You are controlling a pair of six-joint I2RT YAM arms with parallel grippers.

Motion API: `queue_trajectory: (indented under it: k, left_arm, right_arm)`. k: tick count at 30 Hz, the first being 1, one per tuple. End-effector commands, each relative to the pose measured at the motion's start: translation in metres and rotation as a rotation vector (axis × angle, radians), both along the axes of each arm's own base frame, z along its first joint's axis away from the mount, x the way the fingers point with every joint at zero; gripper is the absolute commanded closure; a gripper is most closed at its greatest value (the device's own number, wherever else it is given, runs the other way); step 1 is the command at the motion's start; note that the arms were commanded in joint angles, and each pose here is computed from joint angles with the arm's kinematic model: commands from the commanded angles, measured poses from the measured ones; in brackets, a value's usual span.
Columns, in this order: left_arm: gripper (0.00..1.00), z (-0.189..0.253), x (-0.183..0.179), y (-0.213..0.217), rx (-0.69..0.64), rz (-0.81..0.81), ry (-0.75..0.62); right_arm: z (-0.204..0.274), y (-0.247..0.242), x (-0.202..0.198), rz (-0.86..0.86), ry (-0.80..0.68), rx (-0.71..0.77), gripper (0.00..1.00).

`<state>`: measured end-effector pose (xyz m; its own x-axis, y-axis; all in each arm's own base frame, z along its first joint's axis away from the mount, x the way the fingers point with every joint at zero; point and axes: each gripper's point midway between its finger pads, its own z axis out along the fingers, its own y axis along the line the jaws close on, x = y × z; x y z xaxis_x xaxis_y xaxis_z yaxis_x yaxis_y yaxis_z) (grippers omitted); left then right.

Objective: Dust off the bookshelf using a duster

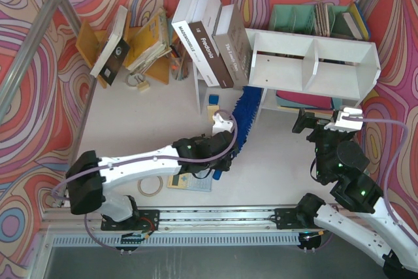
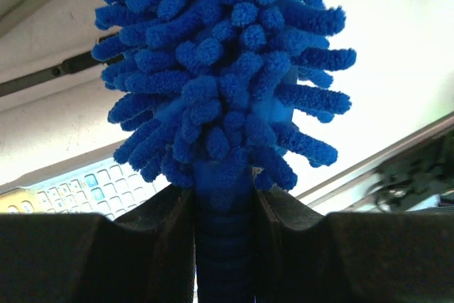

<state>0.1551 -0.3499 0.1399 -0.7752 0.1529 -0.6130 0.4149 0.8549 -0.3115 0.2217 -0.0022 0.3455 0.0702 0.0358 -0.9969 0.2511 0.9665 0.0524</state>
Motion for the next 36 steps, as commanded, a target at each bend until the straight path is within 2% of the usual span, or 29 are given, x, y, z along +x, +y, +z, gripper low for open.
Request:
queue_trajectory:
  k: [1,6,11,20,26,29,36]
  left_arm:
    - [1.00,-0.045,-0.023,0.009,0.151,-0.129,0.077]
    - [1.00,-0.067,-0.033,0.012,0.181,-0.149,0.137]
    - [1.00,-0.061,-0.026,0.012,0.191,-0.130,0.110]
    - [1.00,0.018,-0.004,0.021,0.020,-0.044,-0.076]
    - [1.00,0.050,0.003,0.036,-0.021,-0.009,-0.153]
    - [1.00,0.043,-0.002,0.032,-0.030,-0.031,-0.128]
    - [1.00,-0.010,-0.016,0.026,0.112,-0.060,0.016]
  right_arm:
    - [0.001,-0.002,-0.001,-0.007,-0.009,0.005,0.01]
    - [0.001,-0.002,0.000,-0.008,-0.007,0.004,0.01]
    - [0.001,-0.002,-0.001,-0.009,-0.010,0.008,0.01]
    - [0.002,-0.003,-0.002,-0.008,-0.015,0.011,0.01]
    - [0.002,-0.002,-0.001,-0.006,-0.014,0.008,0.01]
    - [0.002,-0.002,-0.001,-0.008,-0.011,0.007,0.01]
    - [0.001,-0.001,0.001,-0.010,-0.005,0.002,0.01]
